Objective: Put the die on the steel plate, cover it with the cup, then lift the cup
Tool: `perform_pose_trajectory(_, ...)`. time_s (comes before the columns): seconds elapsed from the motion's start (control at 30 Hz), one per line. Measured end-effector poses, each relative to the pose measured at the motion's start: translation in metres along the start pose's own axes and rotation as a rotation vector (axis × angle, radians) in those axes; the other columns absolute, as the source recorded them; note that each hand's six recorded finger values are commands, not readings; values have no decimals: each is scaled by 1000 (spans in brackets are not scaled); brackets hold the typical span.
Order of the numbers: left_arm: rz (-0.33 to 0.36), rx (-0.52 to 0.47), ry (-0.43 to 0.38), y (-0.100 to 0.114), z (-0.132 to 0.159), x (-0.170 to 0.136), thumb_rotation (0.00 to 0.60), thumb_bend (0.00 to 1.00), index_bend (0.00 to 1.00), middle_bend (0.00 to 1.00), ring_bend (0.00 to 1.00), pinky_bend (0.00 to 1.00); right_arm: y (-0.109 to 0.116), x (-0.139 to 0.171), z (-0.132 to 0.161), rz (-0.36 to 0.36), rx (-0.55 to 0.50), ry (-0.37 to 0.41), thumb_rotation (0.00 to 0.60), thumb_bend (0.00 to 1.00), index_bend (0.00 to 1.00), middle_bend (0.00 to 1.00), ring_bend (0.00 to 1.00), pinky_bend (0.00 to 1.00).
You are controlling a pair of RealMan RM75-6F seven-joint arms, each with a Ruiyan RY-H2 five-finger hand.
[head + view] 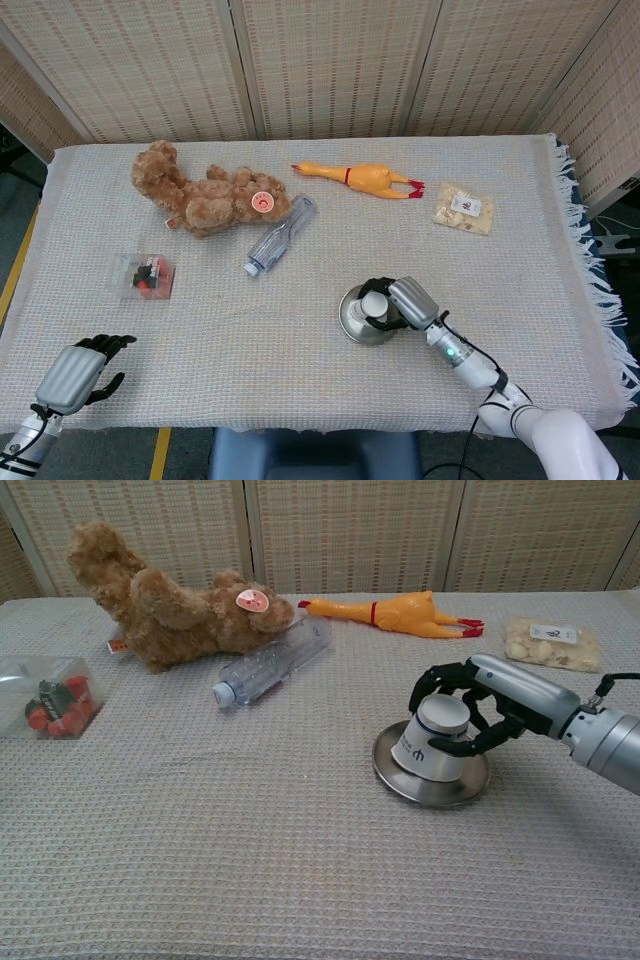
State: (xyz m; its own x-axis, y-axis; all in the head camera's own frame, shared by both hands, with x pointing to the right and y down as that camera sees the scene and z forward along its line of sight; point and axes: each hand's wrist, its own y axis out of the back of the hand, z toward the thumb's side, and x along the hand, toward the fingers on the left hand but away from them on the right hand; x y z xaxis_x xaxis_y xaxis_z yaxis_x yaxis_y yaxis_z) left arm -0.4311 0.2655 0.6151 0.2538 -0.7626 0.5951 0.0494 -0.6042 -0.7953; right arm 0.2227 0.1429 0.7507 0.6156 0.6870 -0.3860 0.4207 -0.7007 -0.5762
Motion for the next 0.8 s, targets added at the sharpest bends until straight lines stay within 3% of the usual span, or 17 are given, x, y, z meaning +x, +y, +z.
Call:
perform_pose_trajectory(0.17,-1,0,-2,0,0,0,600,357,246,328,303,449,-4,1,2,19,-28,4,600,214,603,493,440,743)
perform_pose_trajectory(0.37,0,-2,-1,0,0,0,600,358,245,328,303,449,6,2,1,-42,193,30,600,214,603,493,441,743)
perform_pose_trajectory(0.43,-1,-2,-1,0,0,0,600,357,245,328,303,449,7,2,-1,-48,223,28,600,215,604,493,441,743)
perform_pose_trajectory(0.6,-2,1,-2,0,0,0,600,357,245,328,303,449,5,3,3,-53,139,41,600,215,603,493,440,743)
perform_pose_trajectory(0.8,-3,2,-1,-1,0,0,600,357,245,328,303,449,9,6,21,-80,49,110,600,215,603,493,440,743)
